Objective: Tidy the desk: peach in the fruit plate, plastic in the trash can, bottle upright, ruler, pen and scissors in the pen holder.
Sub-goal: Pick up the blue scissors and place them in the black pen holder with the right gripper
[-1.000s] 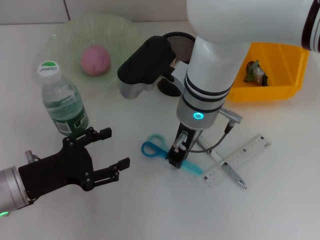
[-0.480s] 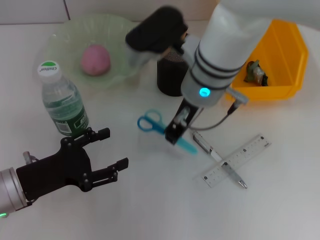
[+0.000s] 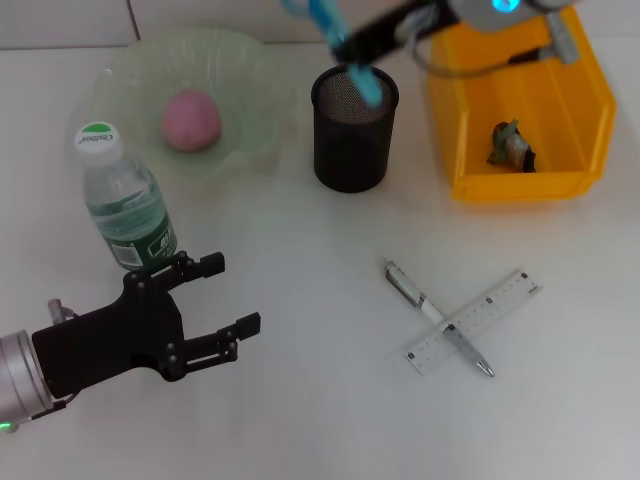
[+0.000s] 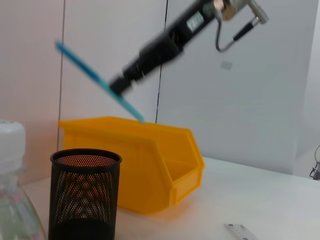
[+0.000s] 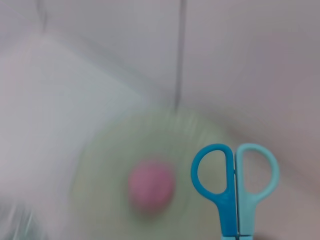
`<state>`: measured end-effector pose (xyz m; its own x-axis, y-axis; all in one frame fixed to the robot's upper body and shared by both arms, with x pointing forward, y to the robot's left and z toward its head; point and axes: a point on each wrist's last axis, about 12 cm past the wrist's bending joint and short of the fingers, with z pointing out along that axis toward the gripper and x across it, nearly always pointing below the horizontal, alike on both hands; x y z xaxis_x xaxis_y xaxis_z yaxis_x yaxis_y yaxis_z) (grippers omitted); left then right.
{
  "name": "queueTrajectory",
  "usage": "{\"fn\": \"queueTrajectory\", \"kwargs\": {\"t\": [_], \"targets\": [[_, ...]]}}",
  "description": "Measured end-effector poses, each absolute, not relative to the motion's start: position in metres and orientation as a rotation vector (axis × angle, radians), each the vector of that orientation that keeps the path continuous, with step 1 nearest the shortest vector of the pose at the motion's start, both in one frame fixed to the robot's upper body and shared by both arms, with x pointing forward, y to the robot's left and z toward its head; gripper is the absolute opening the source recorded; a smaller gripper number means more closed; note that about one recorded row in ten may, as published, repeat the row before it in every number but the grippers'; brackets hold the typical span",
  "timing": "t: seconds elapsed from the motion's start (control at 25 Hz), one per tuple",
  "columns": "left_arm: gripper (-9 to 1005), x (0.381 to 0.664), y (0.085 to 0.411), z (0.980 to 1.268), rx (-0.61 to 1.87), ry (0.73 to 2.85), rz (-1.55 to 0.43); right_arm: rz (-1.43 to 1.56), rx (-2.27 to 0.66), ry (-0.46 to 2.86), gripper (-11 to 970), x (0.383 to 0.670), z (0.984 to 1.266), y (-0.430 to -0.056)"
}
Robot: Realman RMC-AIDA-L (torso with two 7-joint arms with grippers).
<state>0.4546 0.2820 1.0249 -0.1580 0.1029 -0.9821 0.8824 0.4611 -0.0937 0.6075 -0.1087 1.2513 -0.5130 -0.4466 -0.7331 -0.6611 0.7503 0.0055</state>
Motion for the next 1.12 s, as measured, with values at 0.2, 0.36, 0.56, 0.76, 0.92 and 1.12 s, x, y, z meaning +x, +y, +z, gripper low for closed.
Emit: {"fn": "queueTrajectory", "kwargs": {"t": [0.2,0.36,0.56,0.76,0.92,1.12], "targets": [[832,0.456,0.282,1.026,0.881,1.589,-0.873,0.385,-0.624,1.900,200,0.609,1.249,-0.141],[832,0.456,0.281,1.026,0.874,1.594,-0.881,0.401,-0.626,1.812,200,0.607,1.206,-0.141],[832,0.456,0.281,1.026,0.869,1.597,-0.886,0.392,-0.681,1.783,200,0.595,1.176,-0.126],[832,0.456,0.281,1.026,0.864,1.601,-0.890,0.354,-0.707,1.779,199,0.592,1.153,-0.119],[832,0.455,0.281,1.026,0.866,1.597,-0.898,0.339,-0.701,1.783,199,0.594,1.145,-0.120],[832,0.454,0.281,1.026,0.869,1.594,-0.904,0.318,-0.683,1.790,199,0.597,1.138,-0.123]]}}
